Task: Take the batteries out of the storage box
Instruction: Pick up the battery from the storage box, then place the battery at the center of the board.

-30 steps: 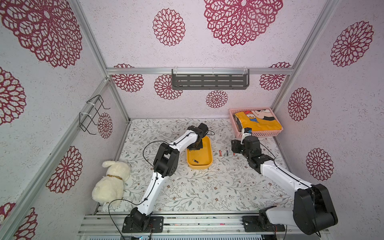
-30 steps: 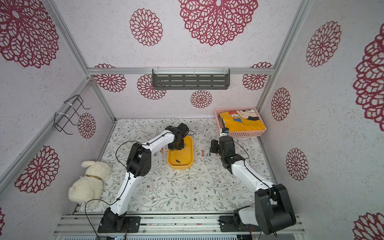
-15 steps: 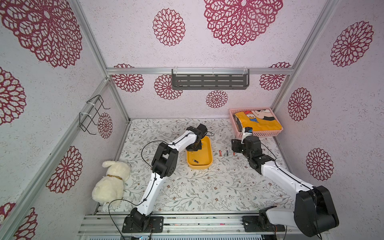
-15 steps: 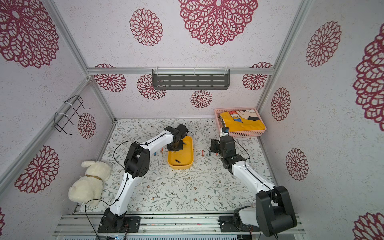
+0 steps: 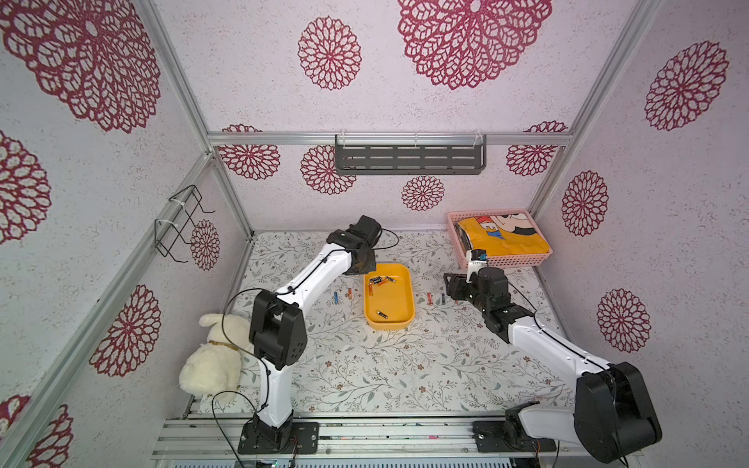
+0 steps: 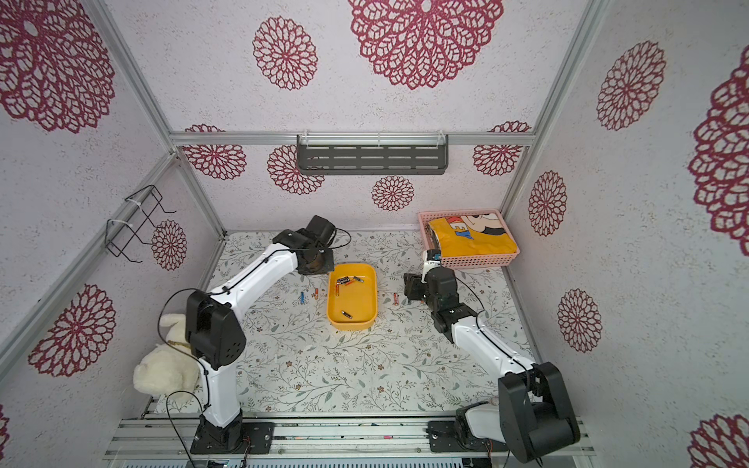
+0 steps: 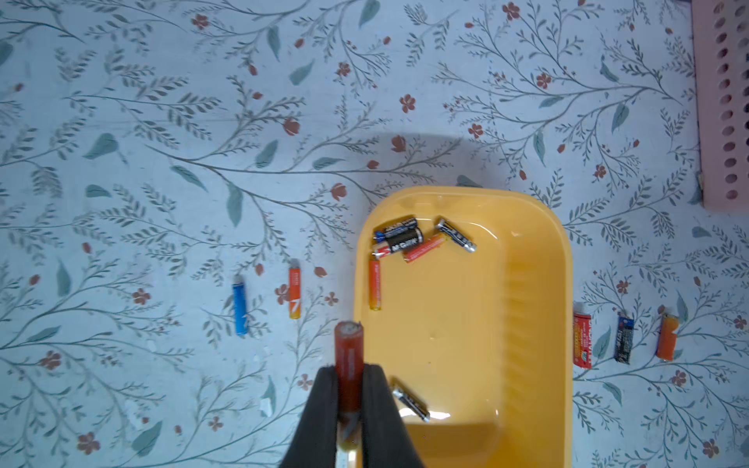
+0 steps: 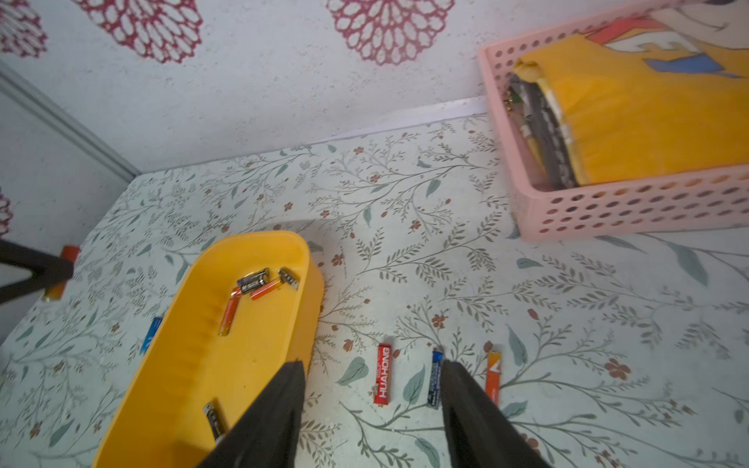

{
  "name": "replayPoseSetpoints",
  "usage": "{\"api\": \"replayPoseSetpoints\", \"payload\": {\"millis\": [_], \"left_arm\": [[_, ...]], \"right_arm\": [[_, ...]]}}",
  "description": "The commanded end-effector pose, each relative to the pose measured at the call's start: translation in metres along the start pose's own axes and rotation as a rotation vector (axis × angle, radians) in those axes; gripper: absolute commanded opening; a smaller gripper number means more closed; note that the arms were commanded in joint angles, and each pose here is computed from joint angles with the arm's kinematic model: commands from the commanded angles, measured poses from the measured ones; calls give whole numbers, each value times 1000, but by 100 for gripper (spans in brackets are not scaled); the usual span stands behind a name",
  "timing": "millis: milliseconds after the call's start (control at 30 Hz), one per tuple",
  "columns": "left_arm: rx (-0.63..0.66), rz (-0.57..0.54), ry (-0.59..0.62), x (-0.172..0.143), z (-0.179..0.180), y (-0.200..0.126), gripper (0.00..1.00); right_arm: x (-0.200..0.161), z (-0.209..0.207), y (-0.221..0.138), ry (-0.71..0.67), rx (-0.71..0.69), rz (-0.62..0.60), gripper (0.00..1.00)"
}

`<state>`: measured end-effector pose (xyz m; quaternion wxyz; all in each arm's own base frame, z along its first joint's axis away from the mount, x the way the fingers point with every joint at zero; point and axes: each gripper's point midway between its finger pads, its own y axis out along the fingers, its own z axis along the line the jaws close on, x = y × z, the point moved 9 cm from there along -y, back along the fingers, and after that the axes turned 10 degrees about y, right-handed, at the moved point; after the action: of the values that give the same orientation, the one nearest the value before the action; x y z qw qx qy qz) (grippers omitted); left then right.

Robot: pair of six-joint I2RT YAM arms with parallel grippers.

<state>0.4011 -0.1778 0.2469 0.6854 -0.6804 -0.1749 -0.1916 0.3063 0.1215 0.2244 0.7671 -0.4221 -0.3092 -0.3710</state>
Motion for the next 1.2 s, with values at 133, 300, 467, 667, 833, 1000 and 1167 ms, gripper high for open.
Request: {"api": "replayPoseSetpoints", "payload": {"millis": [133, 300, 467, 667, 833, 1000, 1167], "left_arm": [[13, 50, -89, -27, 89, 39, 0], [40, 112, -82, -45, 106, 64, 0], [24, 153, -79, -53, 102, 89, 0], [50, 201, -65, -59, 101, 116, 0], [57, 213, -46, -60, 101, 126, 0], [64, 226, -36, -62, 101, 136, 0], [67, 226, -27, -61, 100, 142, 0]], "right_arm": [[-11, 65, 3, -190, 273, 17, 65], [-19, 70, 16, -200, 265, 56, 65], [-19, 69, 16, -215, 244, 54, 66], [-18, 67, 13, -231, 225, 50, 66], [-19, 66, 12, -231, 217, 45, 66], [-19, 66, 13, -230, 217, 43, 66], [-17, 66, 12, -231, 215, 35, 66]]}}
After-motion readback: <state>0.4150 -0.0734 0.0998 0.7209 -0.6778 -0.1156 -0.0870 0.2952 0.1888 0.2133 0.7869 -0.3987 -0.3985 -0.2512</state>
